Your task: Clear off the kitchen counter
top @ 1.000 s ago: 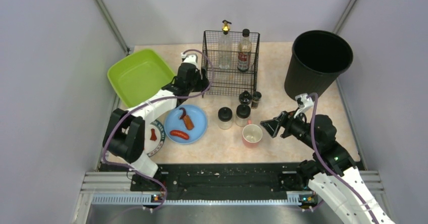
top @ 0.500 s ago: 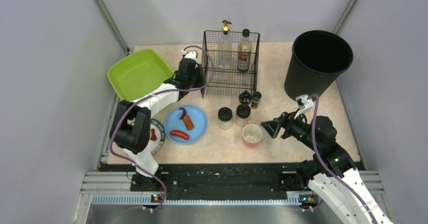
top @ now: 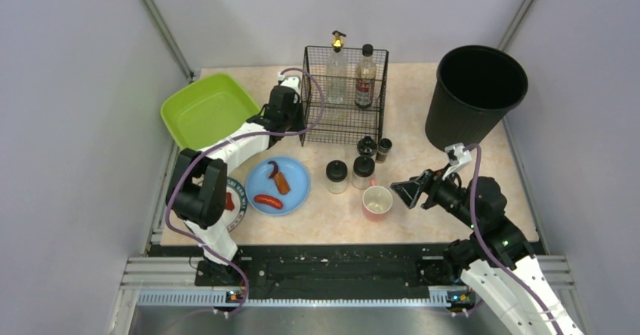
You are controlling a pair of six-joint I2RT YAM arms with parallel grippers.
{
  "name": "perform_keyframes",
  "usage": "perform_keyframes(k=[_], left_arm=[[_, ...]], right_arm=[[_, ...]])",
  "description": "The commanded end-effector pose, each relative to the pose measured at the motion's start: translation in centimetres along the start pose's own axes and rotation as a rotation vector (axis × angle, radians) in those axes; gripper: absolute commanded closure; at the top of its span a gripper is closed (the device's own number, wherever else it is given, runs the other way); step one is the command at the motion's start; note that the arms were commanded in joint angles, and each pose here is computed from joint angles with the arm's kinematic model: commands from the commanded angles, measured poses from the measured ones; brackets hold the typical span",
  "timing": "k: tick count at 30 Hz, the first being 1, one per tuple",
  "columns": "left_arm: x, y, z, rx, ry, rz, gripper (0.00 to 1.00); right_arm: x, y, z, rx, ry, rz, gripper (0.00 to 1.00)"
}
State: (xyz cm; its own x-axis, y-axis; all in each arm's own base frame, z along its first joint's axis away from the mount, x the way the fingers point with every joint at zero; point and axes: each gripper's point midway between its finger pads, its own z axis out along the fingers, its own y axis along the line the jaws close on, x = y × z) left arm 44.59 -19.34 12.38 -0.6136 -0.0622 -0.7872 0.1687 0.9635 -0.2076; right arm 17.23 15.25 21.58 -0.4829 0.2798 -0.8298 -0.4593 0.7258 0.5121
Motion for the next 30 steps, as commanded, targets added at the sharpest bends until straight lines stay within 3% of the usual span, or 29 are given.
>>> perform_keyframes(k=[1,16,30], left_arm=[[-0.6,-2.6,-1.6,0.127,0.009,-0.08,1.0],[1.6,-7.2,-2.9,0.223,0.051,-0.103,1.0],[1.2,-9.8,-1.0,0.292,0.044,-0.166,1.0]], right_arm=[[-0.3,0.5,0.1,-0.025,-0.021,0.002,0.25],[-0.3,0.3,0.4,-0.015,-0.03,0.022,0.25],[-0.3,-0.3,1.0,0.011,-0.032,0.033,0.25]])
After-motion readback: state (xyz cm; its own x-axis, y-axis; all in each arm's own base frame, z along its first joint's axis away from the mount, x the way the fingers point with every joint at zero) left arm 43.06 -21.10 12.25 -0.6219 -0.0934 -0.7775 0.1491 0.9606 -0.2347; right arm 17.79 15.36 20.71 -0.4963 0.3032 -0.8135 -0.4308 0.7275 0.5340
